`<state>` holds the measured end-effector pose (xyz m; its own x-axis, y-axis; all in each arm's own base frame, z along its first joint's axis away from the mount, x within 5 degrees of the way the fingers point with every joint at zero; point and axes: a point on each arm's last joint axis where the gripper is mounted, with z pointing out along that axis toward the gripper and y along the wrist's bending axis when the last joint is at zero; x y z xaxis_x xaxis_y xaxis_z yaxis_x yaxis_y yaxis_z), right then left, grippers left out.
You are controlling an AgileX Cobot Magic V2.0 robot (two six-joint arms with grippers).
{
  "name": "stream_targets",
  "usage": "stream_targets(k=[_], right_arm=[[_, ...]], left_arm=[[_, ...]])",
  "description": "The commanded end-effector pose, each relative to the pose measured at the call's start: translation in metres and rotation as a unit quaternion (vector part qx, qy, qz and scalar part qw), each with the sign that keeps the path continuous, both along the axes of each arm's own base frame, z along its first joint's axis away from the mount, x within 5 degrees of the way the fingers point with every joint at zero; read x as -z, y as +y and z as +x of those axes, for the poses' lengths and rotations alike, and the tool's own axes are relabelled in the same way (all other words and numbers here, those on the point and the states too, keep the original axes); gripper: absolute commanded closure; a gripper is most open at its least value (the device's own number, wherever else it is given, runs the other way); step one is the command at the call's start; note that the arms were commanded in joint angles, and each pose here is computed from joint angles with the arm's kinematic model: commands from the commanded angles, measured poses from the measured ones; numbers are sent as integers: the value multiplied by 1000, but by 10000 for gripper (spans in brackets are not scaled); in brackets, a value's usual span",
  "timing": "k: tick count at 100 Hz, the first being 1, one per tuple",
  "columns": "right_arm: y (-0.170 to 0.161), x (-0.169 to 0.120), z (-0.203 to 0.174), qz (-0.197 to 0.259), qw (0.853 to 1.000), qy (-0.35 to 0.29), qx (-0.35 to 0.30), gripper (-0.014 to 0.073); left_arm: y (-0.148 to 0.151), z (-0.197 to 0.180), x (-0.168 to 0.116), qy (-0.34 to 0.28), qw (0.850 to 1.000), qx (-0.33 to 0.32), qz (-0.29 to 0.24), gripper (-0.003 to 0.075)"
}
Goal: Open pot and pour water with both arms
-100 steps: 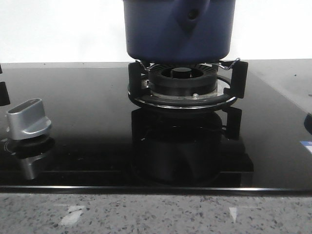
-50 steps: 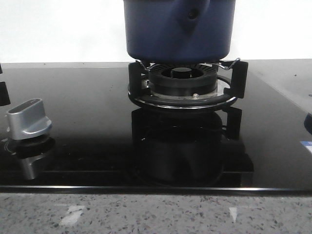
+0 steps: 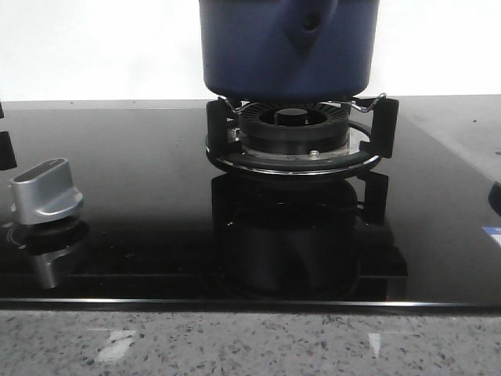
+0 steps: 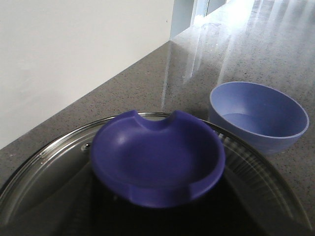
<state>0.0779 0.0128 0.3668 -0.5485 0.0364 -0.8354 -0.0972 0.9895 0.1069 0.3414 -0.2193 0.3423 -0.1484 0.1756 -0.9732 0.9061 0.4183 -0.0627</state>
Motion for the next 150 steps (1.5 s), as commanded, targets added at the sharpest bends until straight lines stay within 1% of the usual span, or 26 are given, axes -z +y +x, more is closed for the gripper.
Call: stream_targets(k=[1,11,26,34,51,62,75,93,98,116,127,132,138,150], right_arm=[[-3,-14,4,-14,999,-44,8,148],[-6,-15,5,-32,998,-49,20,148],[-15,-15,7,-44,995,-49,69,148],[-19,-16,12,-63,994,-34,88,148],[-23,-24,31,-74,991,9,109,148],[-25,-30,49,-87,989,29,114,148],[-31,-34,71,-98,985,49,135,148],[-54,-29,102,-98,973,90,191,148],[-61,-25,110,-96,969,102,203,148],[-84,-5,140,-48,964,136,224,148],[-103,10,153,-28,956,160,246,148],[-108,14,158,-19,954,164,249,148],[-114,23,165,3,954,171,245,148],[-124,40,178,27,949,194,247,148]], left_arm=[[2,-9,-31,-18,999,-1,-43,478],[4,-13,-40,-28,998,-1,-49,478],[5,-16,-57,-53,997,0,-60,478],[5,-16,-68,-67,996,1,-66,478],[11,-13,-86,-94,993,-7,-75,478],[24,-7,-94,-106,991,-23,-80,478],[45,1,-97,-107,990,-37,-81,478],[82,9,-101,-102,990,-52,-83,478],[92,9,-103,-104,989,-56,-83,478],[125,12,-107,-110,988,-74,-80,478],[142,12,-108,-112,987,-81,-80,478],[148,12,-108,-111,987,-80,-83,478],[153,12,-108,-110,987,-81,-84,478],[160,13,-109,-110,987,-86,-85,478]])
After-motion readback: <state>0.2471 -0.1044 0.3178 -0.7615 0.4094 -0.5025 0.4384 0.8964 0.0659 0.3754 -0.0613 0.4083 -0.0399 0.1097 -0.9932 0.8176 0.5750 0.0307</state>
